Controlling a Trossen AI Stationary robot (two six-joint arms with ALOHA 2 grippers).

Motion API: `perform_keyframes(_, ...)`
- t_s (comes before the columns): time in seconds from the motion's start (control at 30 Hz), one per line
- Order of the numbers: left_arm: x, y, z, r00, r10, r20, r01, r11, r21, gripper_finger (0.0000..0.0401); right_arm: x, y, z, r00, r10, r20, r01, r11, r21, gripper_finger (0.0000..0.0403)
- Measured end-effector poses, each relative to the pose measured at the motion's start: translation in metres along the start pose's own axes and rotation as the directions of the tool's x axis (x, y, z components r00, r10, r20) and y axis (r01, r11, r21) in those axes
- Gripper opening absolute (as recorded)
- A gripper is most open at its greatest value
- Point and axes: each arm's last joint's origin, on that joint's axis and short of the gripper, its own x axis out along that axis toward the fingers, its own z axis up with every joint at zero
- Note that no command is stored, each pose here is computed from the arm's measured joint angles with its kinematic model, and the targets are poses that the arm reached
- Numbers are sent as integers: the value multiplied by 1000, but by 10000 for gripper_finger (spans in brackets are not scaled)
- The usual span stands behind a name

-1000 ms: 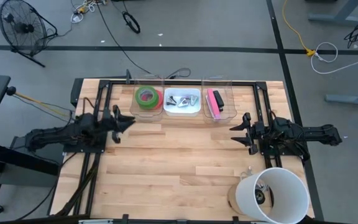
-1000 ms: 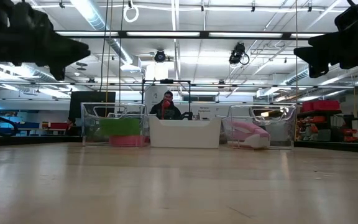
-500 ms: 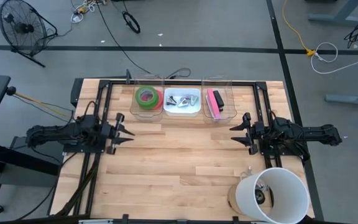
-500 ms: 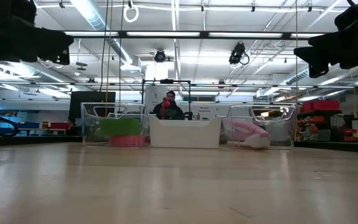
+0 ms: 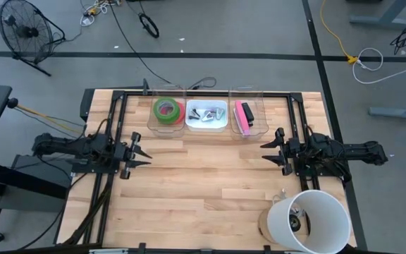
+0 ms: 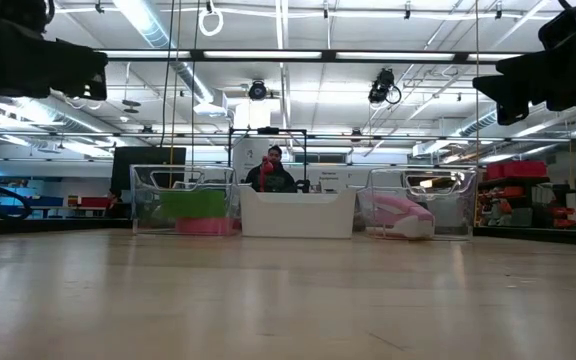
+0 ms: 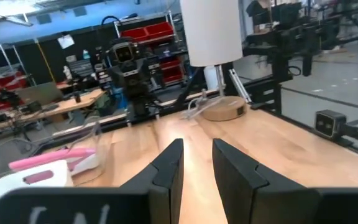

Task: Pick and place Stapler, Stapler remover, tape
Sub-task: Return to Home Position

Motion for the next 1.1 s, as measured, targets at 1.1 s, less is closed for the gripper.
perform_keyframes(1.1,0,5,0,993,120,-10,-120,992,39,89,0,0,0,1000,0,0,0,1000,0,192)
